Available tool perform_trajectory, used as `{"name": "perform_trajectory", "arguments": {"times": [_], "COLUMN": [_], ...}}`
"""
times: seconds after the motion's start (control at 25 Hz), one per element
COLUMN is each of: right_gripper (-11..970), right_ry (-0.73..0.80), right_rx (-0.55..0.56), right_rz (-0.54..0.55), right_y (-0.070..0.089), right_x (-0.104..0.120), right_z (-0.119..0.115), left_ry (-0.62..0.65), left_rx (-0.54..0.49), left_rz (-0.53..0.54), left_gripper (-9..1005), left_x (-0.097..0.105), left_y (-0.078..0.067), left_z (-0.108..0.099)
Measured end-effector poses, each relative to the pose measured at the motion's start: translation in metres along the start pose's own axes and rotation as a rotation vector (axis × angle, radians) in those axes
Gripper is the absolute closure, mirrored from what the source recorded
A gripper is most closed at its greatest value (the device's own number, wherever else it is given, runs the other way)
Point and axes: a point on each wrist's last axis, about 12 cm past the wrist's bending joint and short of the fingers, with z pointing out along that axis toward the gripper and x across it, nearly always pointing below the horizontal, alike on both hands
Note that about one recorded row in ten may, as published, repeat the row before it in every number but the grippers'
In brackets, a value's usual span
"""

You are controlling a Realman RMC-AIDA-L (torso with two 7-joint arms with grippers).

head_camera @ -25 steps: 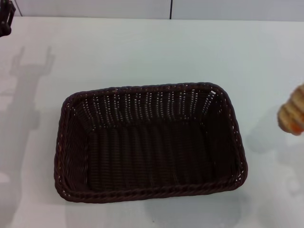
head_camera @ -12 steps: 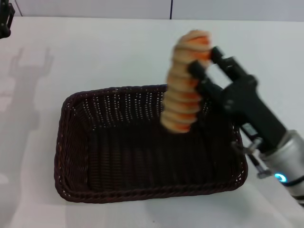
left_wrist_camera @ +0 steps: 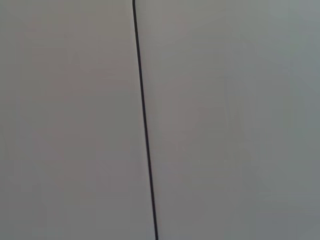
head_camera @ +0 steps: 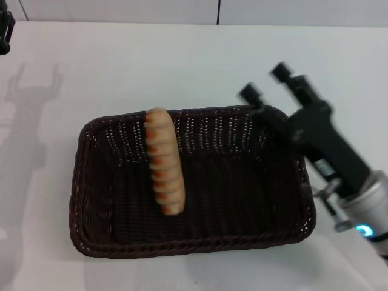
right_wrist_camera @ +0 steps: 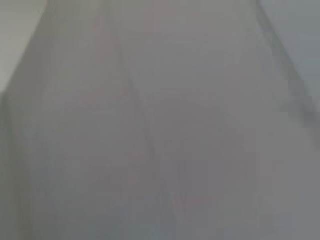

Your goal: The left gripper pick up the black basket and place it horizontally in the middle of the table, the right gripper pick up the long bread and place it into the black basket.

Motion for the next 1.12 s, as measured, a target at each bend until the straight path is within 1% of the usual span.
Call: {"name": "perform_trajectory", "arguments": {"times": [0.12,0.16,0.2,0.24,0.32,0.36,0.52,0.56,0.6,0.64,0.76,0.88,0.96,1.12], "right_gripper": [119,119,119,119,119,119,119,119,119,119,119,119,119,119], "right_ry": [-0.083,-0.137,-0.137,-0.157,-0.198,-0.215,-0.280,-0.312,-0.312,-0.325,-0.338,-0.339,-0.349,-0.351], "right_rx": [0.123,0.226,0.226,0.276,0.397,0.456,0.680,0.794,0.794,0.836,0.889,0.899,0.927,0.933], "right_rz": [-0.064,-0.115,-0.115,-0.137,-0.187,-0.211,-0.292,-0.322,-0.322,-0.334,-0.352,-0.356,-0.361,-0.363], "right_y": [-0.013,-0.022,-0.022,-0.026,-0.035,-0.038,-0.045,-0.046,-0.046,-0.046,-0.043,-0.042,-0.042,-0.042], "right_x": [-0.012,-0.021,-0.021,-0.024,-0.033,-0.037,-0.050,-0.055,-0.055,-0.057,-0.060,-0.060,-0.061,-0.061], "right_z": [-0.021,-0.039,-0.039,-0.048,-0.071,-0.083,-0.126,-0.146,-0.146,-0.153,-0.166,-0.168,-0.172,-0.172], "left_ry": [0.006,0.015,0.020,0.021,0.026,0.036,0.045,0.050,0.050,0.053,0.064,0.071,0.078,0.084], "left_rx": [-0.004,-0.011,-0.015,-0.016,-0.019,-0.027,-0.035,-0.039,-0.039,-0.040,-0.045,-0.079,-0.102,-0.109], "left_rz": [-0.002,-0.007,-0.008,-0.008,-0.008,-0.006,-0.004,-0.003,-0.003,-0.002,-0.001,-0.022,-0.038,-0.044], "left_gripper": [247,247,247,247,247,247,247,247,247,247,247,247,247,247], "left_x": [0.001,0.003,0.004,0.005,0.006,0.008,0.010,0.011,0.011,0.011,0.013,0.014,0.016,0.018], "left_y": [0.001,0.003,0.004,0.005,0.006,0.008,0.011,0.012,0.012,0.013,0.014,0.016,0.019,0.021], "left_z": [-0.002,-0.007,-0.009,-0.010,-0.012,-0.016,-0.021,-0.023,-0.023,-0.024,-0.026,-0.027,-0.029,-0.033]}}
